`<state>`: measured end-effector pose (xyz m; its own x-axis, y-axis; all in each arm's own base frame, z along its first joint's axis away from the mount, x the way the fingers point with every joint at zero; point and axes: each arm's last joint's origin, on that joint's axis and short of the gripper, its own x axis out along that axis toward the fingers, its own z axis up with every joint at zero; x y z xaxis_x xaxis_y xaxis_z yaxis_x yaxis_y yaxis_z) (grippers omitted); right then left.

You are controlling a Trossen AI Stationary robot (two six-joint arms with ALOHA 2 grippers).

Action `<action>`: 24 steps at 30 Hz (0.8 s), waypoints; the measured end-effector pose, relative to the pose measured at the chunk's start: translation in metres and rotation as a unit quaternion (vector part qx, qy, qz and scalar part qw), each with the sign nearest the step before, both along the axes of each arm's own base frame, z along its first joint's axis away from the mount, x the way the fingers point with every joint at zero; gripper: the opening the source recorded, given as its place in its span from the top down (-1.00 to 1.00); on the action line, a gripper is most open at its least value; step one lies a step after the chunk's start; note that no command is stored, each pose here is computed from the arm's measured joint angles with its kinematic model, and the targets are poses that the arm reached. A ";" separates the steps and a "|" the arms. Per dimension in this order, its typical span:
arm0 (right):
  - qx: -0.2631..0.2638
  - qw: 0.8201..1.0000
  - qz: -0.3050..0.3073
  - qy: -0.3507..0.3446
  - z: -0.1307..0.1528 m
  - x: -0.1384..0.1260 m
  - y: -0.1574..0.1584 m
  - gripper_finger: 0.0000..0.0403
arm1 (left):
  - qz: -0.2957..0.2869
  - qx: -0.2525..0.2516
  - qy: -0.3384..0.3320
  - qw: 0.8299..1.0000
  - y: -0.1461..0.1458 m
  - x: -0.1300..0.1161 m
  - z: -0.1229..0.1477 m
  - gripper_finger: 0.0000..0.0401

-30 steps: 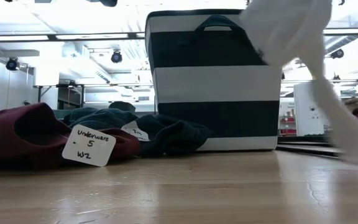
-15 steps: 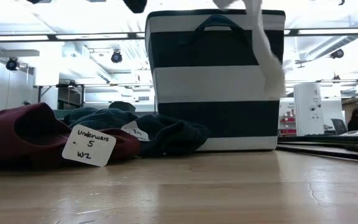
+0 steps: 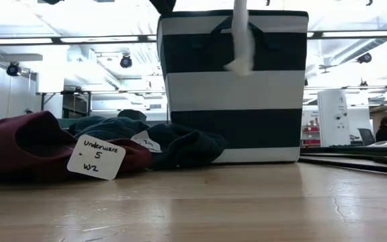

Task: Pick & Place Cloths
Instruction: Put the white sock into the blue bin

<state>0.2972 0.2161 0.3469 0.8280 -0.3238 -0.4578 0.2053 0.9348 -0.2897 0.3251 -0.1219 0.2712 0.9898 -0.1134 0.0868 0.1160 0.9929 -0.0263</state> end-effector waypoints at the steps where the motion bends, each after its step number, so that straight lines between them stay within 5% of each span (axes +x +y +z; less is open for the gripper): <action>1: 0.000 1.000 0.000 -0.005 0.003 0.002 -0.001 0.96 | -0.009 -0.003 -0.001 1.000 0.000 0.000 0.000 -0.21; 14: 0.000 0.999 -0.034 -0.012 0.009 0.021 -0.028 0.96 | -0.027 -0.005 0.003 1.000 0.002 0.001 0.000 -0.15; 24: 0.029 1.000 -0.005 0.011 0.006 0.025 -0.032 0.96 | -0.024 0.001 -0.003 1.000 0.003 0.002 0.000 0.64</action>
<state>0.3226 0.1845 0.3532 0.8144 -0.3042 -0.4941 0.2087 0.9482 -0.2397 0.3268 -0.1189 0.2717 0.9826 -0.1618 0.0916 0.1645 0.9861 -0.0230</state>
